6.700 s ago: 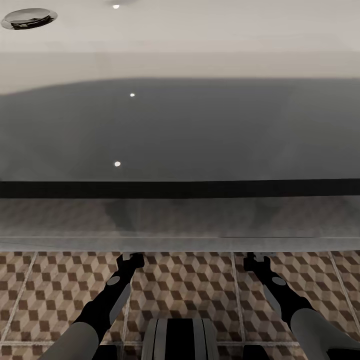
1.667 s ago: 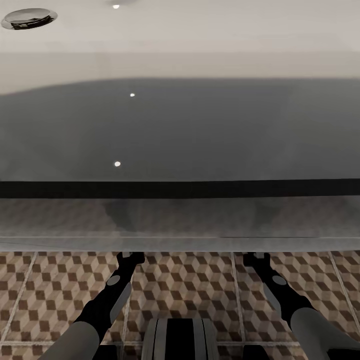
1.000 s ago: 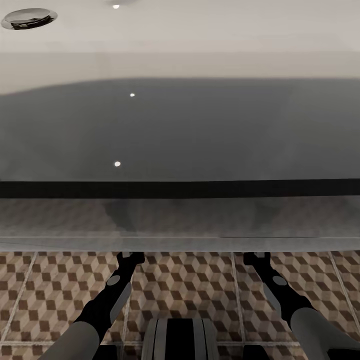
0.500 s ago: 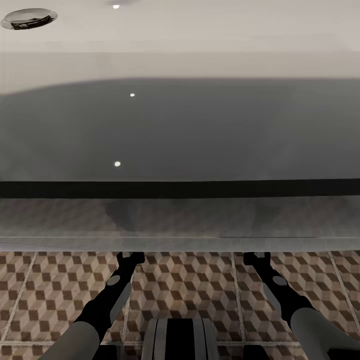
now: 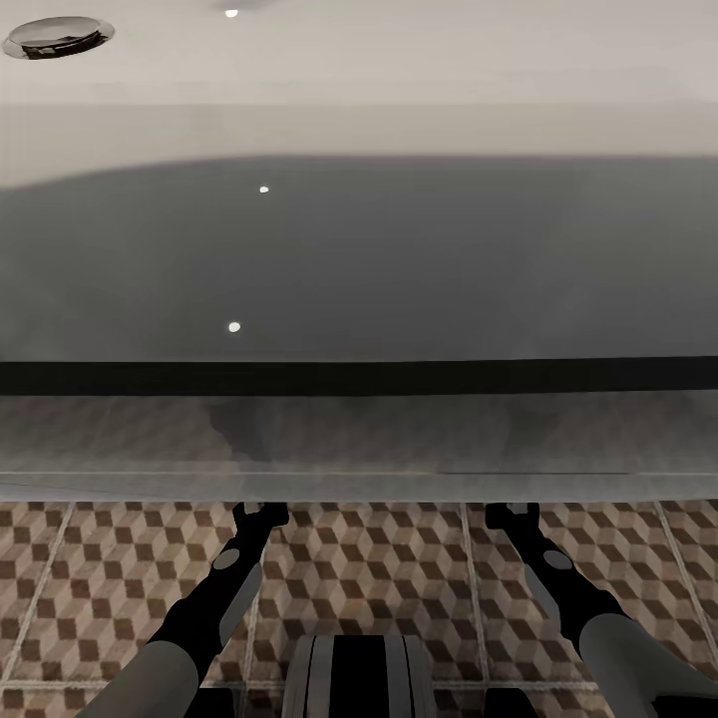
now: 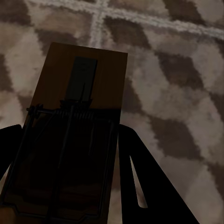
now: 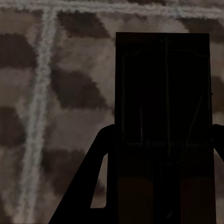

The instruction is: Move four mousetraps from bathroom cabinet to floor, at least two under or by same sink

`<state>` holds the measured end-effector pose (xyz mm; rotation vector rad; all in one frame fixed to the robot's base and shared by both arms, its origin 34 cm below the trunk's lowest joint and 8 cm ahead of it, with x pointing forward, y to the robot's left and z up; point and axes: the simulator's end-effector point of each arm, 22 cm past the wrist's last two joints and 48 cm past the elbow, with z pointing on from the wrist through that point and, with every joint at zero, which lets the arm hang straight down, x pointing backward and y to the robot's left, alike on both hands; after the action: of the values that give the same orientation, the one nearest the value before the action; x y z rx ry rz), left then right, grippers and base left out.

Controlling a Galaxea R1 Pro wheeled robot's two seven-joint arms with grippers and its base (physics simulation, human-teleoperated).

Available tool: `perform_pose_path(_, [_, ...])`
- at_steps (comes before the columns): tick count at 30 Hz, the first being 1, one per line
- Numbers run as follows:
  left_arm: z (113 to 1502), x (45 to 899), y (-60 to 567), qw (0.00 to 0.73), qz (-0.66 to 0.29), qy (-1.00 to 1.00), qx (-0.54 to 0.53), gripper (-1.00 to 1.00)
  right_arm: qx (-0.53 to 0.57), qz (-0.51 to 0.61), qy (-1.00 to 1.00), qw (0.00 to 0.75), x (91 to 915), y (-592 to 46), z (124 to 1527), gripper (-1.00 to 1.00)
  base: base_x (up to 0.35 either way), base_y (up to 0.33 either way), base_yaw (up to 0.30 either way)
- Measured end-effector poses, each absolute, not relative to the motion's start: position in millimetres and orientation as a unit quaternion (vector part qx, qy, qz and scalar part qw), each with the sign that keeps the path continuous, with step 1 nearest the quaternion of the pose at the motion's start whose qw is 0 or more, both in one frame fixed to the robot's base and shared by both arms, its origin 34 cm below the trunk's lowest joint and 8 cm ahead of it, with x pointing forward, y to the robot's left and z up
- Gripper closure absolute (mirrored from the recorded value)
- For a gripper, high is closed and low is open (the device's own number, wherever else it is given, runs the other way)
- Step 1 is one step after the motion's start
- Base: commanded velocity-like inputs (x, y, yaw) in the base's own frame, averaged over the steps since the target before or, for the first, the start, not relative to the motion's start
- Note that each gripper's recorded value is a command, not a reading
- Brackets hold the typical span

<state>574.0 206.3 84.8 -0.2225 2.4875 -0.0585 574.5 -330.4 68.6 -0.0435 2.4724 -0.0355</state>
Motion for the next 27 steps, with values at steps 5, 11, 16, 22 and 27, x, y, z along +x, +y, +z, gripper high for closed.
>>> perform_pose_path(5, [84.8, 574.0, 206.3, 0.316, -0.022, 0.945, -0.085, 1.00, -0.017, -0.014, 0.944, 0.328, 574.3, -330.3, 68.5, 1.00, 0.000, 0.000, 0.000])
perform_pose_path(11, [84.8, 574.0, 206.0, 0.316, -0.023, 0.945, -0.085, 1.00, -0.017, -0.013, 0.944, 0.328, 574.4, -330.0, 68.5, 1.00, 0.000, 0.000, 0.000])
perform_pose_path(16, [84.8, 574.0, 205.9, 0.316, -0.022, 0.945, -0.085, 1.00, -0.017, -0.013, 0.944, 0.328, 574.4, -329.9, 68.5, 1.00, 0.000, 0.000, 0.000])
perform_pose_path(22, [84.9, 574.0, 204.3, 0.316, -0.023, 0.945, -0.085, 1.00, -0.017, -0.013, 0.944, 0.328, 574.4, -329.7, 68.5, -1.00, 0.000, 0.000, 0.000])
perform_pose_path(27, [85.2, 574.1, 200.3, 0.316, -0.026, 0.945, -0.086, 1.00, -0.017, -0.013, 0.945, 0.328, 574.2, -330.0, 68.4, -1.00, 0.000, 0.000, 0.000])
